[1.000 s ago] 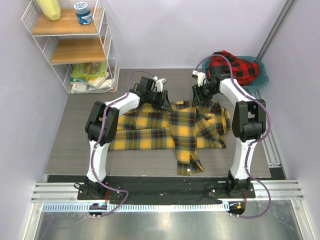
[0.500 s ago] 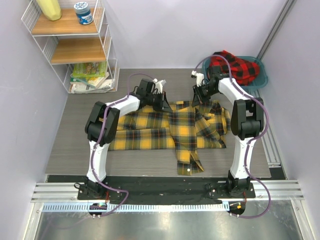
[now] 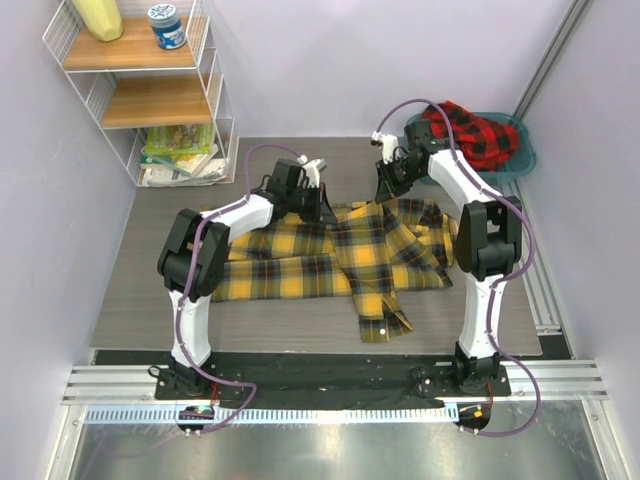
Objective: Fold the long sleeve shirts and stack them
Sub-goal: Fold the shirt
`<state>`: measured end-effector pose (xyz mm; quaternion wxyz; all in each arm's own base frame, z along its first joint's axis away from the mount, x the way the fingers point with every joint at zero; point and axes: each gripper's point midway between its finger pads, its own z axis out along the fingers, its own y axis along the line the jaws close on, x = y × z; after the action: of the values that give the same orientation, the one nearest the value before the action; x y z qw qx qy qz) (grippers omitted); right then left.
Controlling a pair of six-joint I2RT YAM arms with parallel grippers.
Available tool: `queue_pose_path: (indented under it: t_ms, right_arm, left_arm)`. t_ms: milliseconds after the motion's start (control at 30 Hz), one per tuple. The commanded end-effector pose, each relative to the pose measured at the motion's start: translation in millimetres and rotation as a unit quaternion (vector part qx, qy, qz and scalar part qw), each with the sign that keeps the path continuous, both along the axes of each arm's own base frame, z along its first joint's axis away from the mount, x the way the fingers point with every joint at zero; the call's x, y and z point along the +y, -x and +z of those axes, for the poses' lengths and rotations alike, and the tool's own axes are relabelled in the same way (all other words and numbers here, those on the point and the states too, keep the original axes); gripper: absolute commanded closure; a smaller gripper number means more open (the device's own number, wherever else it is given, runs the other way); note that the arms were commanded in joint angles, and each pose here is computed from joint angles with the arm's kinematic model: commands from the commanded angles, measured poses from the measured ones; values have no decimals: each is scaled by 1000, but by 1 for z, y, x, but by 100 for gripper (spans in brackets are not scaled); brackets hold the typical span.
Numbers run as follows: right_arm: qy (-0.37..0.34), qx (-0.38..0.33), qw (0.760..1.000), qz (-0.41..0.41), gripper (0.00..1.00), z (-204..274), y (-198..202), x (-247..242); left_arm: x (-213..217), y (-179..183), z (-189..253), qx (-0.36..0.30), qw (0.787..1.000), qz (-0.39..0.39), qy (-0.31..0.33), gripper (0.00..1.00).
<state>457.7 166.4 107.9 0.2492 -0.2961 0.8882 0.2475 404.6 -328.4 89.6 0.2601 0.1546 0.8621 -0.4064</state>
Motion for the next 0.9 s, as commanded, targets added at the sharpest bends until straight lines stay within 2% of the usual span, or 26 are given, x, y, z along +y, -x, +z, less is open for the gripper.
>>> queue_pose_path:
  t_ms: [0, 167, 333, 367, 400, 467, 500, 567, 600, 667, 700, 733, 800, 867]
  right_arm:
    - [25, -11, 1000, -2, 99, -12, -8, -1]
    - [39, -30, 998, -25, 99, -12, -16, -5]
    - [31, -59, 997, -40, 97, 9, -28, -1]
    - [38, -54, 997, -36, 74, 8, -26, 1]
    - [47, -32, 998, -33, 62, 4, -17, -1]
    - [58, -25, 997, -43, 51, 13, -14, -12]
    - [55, -8, 997, -44, 42, 17, -4, -18]
    - [48, -20, 997, -63, 40, 44, 6, -46]
    - [47, -14, 996, -70, 38, 54, 17, -59]
    - [45, -13, 996, -71, 38, 69, 44, -79]
    - [46, 6, 996, -75, 41, 67, 61, -91]
    - [54, 39, 995, -69, 43, 49, 84, -95]
    - [59, 48, 996, -56, 48, 47, 114, -96]
    - [52, 97, 993, -45, 59, 20, 147, -93]
  left_arm:
    - [11, -13, -2, -32, 999, 19, -33, 100]
    - [21, -12, -14, -29, 997, 27, -60, 100]
    - [25, -9, -20, -23, 997, 32, -71, 100]
    - [29, -6, -22, -20, 996, 27, -81, 95]
    - [29, -4, -19, -23, 996, 19, -83, 77]
    - [35, -2, 1, -37, 996, 6, -77, 65]
    - [42, 4, 5, -37, 996, -5, -84, 59]
    - [63, 8, 35, -60, 995, -10, -76, 53]
    - [79, 23, 32, -57, 992, -36, -103, 48]
    - [107, 44, 33, -57, 984, -84, -147, 47]
    - [120, 55, 36, -95, 970, -136, -177, 47]
    - [139, 83, 26, -54, 964, -164, -202, 47]
    - [165, 112, 16, -47, 950, -191, -242, 46]
    - [189, 130, 4, -45, 934, -212, -283, 46]
